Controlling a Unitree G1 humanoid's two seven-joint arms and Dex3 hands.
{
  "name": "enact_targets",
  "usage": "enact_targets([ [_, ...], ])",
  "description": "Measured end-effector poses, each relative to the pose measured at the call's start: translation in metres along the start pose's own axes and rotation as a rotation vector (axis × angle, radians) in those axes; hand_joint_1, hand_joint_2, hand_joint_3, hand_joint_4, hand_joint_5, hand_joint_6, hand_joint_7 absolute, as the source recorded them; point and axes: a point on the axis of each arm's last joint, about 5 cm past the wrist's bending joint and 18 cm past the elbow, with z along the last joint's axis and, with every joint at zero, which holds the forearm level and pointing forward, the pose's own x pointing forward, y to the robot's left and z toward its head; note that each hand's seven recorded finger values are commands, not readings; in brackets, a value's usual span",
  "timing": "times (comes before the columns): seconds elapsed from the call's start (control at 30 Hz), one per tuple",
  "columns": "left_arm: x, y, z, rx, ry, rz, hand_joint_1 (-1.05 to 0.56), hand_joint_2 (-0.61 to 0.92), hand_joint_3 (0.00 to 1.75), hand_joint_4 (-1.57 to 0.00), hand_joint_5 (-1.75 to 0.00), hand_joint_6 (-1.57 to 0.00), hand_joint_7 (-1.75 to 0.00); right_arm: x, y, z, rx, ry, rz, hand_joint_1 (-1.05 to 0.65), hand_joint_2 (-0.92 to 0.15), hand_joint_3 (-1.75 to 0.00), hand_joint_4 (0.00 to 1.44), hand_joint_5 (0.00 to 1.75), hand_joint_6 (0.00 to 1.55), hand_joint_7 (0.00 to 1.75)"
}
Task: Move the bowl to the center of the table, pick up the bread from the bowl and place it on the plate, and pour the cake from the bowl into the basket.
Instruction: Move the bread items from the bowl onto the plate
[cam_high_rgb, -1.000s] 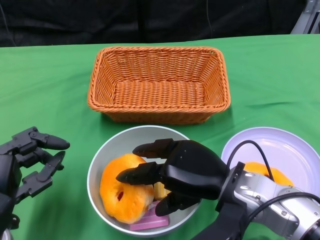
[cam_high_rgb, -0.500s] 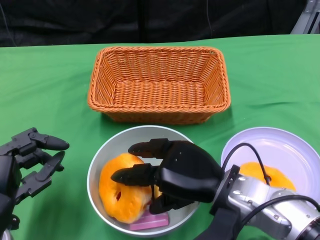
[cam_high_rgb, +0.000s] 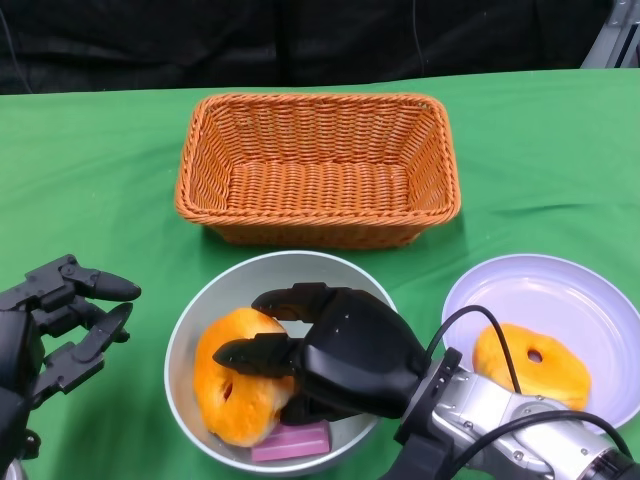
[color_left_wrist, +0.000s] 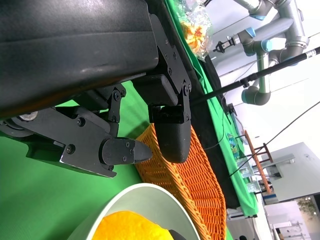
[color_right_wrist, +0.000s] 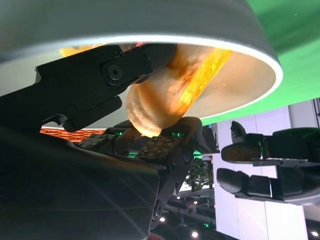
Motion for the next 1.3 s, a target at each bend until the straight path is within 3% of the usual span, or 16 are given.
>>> enact_targets([
  [0.2, -0.001, 0.0, -0.001, 0.006, 0.005, -0.004, -0.01, 0.84, 0.47, -0.78, -1.39, -0.85, -0.95, 0.003, 0.002, 0.0, -0.024, -0.001, 0.051, -0.47, -0.86, 0.0, 0.79, 0.09, 0.91, 0.04],
  [0.23, -0.001, 0.0, -0.002, 0.006, 0.006, -0.003, -0.02, 0.84, 0.47, -0.78, -1.39, -0.85, -0.95, 0.003, 0.003, 0.0, -0.026, -0.001, 0.057, -0.47, -0.86, 0.0, 0.88, 0.14, 0.95, 0.05],
  [0.27, -0.001, 0.0, -0.002, 0.007, 0.006, -0.004, -0.02, 0.83, 0.48, -0.78, -1.39, -0.85, -0.95, 0.003, 0.003, 0.0, -0.022, -0.002, 0.058, -0.45, -0.86, 0.0, 0.94, 0.42, 1.04, 0.05],
  [0.33, -0.001, 0.0, -0.002, 0.013, 0.005, -0.008, -0.03, 0.83, 0.48, -0.78, -1.39, -0.85, -0.94, 0.003, 0.003, 0.0, 0.0, -0.006, 0.051, -0.41, -0.86, 0.0, 0.9, 0.92, 1.15, 0.04],
  [0.63, -0.001, -0.001, -0.001, 0.018, 0.005, -0.012, 0.0, 0.83, 0.48, -0.77, -1.38, -0.85, -0.95, -0.004, 0.003, -0.01, 0.105, 0.012, -0.068, -0.28, -0.87, 0.0, 0.76, 1.44, 1.23, 0.06],
  [0.73, -0.001, -0.001, -0.001, 0.02, 0.005, -0.013, -0.01, 0.83, 0.49, -0.77, -1.4, -0.85, -0.95, -0.006, 0.003, -0.013, 0.124, 0.024, -0.114, -0.24, -0.88, 0.0, 0.75, 1.46, 1.21, 0.09],
  [0.87, -0.001, -0.001, -0.001, 0.021, 0.005, -0.014, -0.03, 0.83, 0.48, -0.75, -1.4, -0.85, -0.95, -0.007, 0.001, -0.015, 0.121, 0.037, -0.166, -0.25, -0.83, 0.0, 0.73, 1.54, 1.19, 0.14],
  [1.03, -0.001, -0.001, -0.001, 0.025, 0.005, -0.008, -0.02, 0.83, 0.48, -0.76, -1.4, -0.84, -0.97, -0.012, -0.008, -0.024, 0.152, 0.096, -0.239, -0.24, -0.85, -0.01, 0.73, 1.46, 1.15, 0.2],
  [1.2, -0.001, 0.0, -0.001, 0.023, 0.002, -0.006, -0.03, 0.83, 0.48, -0.77, -1.4, -0.84, -0.99, -0.02, -0.02, -0.026, 0.241, 0.149, -0.355, -0.23, -0.91, -0.01, 0.84, 1.22, 1.09, 0.27],
  [1.3, -0.001, 0.001, -0.002, 0.009, 0.001, -0.001, -0.01, 0.82, 0.5, -0.77, -1.4, -0.84, -1.0, -0.025, -0.025, -0.028, 0.271, 0.172, -0.421, -0.22, -0.92, -0.02, 0.85, 1.23, 1.1, 0.3],
])
